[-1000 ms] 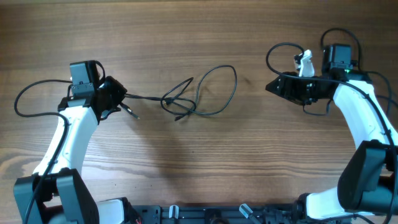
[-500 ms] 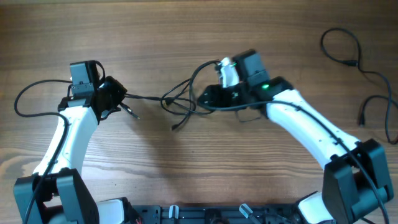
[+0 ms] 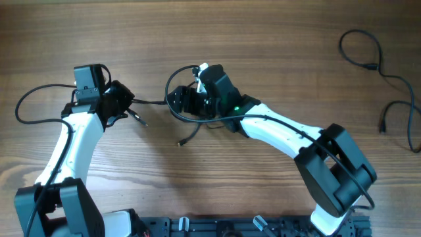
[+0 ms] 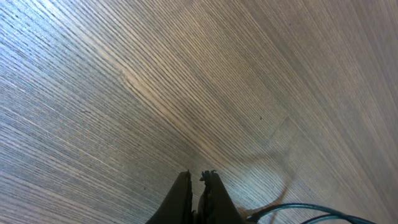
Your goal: Untangle cables
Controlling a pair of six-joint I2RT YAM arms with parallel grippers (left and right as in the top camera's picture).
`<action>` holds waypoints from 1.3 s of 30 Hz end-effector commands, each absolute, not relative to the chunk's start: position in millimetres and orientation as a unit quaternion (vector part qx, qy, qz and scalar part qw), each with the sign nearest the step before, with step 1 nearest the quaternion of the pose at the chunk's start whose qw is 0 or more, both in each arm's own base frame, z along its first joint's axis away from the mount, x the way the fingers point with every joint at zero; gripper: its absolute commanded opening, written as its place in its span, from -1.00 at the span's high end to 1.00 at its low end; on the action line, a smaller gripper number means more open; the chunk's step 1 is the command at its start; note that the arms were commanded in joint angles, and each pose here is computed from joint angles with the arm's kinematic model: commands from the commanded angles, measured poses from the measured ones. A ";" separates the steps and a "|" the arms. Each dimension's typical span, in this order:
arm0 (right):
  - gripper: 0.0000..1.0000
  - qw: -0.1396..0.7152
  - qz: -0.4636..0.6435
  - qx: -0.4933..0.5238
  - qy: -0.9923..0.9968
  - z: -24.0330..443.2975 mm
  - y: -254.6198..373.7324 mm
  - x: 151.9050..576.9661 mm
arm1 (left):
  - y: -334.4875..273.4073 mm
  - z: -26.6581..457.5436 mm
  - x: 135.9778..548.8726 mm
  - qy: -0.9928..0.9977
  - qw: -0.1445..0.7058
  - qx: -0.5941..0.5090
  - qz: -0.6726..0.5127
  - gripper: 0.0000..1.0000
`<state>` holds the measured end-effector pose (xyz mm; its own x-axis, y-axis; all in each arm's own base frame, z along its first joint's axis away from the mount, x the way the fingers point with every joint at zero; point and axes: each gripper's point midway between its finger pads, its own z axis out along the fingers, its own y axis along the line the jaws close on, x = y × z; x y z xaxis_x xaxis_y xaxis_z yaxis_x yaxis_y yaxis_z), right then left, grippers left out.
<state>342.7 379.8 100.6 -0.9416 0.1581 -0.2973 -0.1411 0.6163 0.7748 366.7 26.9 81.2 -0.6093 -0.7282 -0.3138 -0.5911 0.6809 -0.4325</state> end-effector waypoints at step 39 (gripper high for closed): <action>0.91 0.203 0.492 -0.205 0.821 261.6 255.8 312.4 | 25.3 76.1 366.4 0.889 0.234 -0.365 -0.149 -0.97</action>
